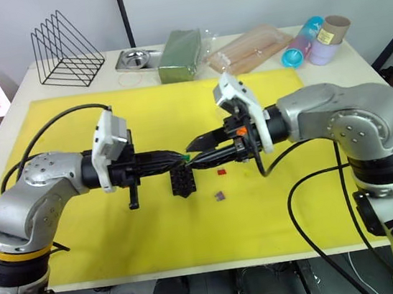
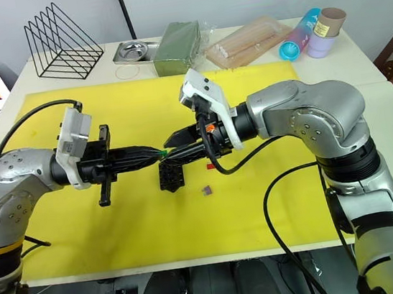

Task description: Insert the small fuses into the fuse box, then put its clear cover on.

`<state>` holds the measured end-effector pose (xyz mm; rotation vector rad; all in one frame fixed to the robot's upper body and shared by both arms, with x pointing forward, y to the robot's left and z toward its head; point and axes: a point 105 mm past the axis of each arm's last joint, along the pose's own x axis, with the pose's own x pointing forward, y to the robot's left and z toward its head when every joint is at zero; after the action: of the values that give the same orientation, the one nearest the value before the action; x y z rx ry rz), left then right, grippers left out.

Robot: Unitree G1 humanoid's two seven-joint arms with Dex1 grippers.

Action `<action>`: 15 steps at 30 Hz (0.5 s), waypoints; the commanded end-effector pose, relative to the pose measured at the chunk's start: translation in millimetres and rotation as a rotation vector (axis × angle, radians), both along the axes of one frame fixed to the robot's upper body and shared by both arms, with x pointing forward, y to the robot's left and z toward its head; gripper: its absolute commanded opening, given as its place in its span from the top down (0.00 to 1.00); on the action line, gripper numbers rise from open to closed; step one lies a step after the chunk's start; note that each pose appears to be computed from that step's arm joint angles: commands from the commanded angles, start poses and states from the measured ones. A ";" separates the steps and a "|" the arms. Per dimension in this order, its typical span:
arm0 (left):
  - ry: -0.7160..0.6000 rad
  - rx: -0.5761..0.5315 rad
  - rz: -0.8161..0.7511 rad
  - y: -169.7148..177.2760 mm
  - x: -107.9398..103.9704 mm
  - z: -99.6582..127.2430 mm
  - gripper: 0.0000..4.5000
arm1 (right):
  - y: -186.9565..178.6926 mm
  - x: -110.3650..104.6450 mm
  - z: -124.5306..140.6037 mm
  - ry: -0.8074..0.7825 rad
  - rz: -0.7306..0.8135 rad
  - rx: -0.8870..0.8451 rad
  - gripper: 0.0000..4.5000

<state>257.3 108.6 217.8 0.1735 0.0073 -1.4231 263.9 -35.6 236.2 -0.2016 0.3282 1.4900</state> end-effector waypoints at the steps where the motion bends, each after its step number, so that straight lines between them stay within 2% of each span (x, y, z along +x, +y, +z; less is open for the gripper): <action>1: -0.040 0.005 -0.014 -1.6 -3.8 7.5 1.00 | 2.5 -2.9 10.8 -0.049 0.019 0.020 0.59; 4: -0.040 0.006 -0.013 -1.5 -4.1 7.2 1.00 | 1.7 -2.8 10.2 -0.050 0.018 0.016 0.59; 7: -0.040 0.010 -0.011 -1.3 -4.2 6.9 1.00 | 0.8 -1.8 9.8 -0.054 0.015 0.013 0.71; 8: -0.040 0.011 -0.011 -1.2 -4.2 6.9 1.00 | 0.7 -1.5 9.7 -0.055 0.014 0.013 0.78; 15: -0.042 0.014 -0.008 -0.9 -3.9 7.3 1.00 | 1.4 -0.5 8.3 -0.065 0.014 0.008 0.78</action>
<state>257.6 109.4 218.0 0.1845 0.0120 -1.4136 265.2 -34.9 235.4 -0.2194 0.3186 1.4884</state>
